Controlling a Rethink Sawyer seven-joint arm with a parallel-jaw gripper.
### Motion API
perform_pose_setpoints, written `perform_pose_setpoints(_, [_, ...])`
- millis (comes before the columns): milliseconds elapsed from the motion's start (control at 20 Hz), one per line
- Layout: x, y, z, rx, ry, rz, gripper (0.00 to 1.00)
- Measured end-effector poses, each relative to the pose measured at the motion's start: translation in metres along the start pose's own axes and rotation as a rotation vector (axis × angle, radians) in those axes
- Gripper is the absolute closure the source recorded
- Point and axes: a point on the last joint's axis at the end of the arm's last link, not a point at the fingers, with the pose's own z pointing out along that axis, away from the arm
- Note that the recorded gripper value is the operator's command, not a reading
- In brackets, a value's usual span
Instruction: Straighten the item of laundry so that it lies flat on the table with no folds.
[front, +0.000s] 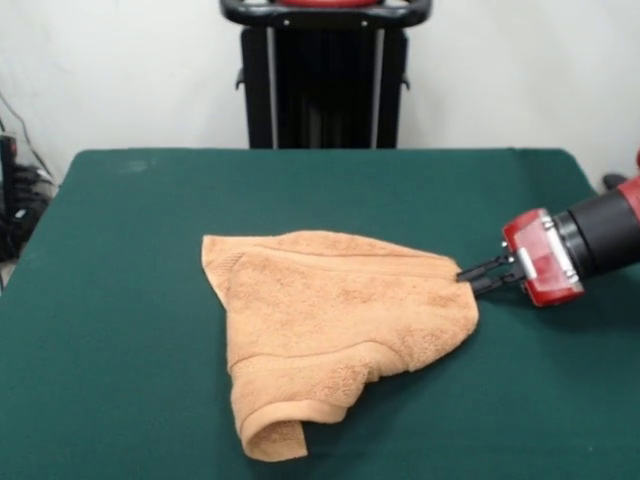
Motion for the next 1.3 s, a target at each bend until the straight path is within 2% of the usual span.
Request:
perform_pose_setpoints(300, [0.007, 0.009, -0.029, 0.010, 0.075, 0.050, 1.00])
perform_pose_setpoints(700, [0.007, 0.024, -0.059, 0.068, 0.194, 0.163, 1.00])
perform_pose_setpoints(950, [0.014, 0.027, -0.085, 0.045, 0.253, 0.201, 1.00])
perform_pose_setpoints(1050, [0.020, 0.027, -0.104, 0.018, 0.287, 0.202, 1.00])
perform_pose_setpoints(1300, [0.034, 0.025, -0.133, -0.021, 0.339, 0.192, 1.00])
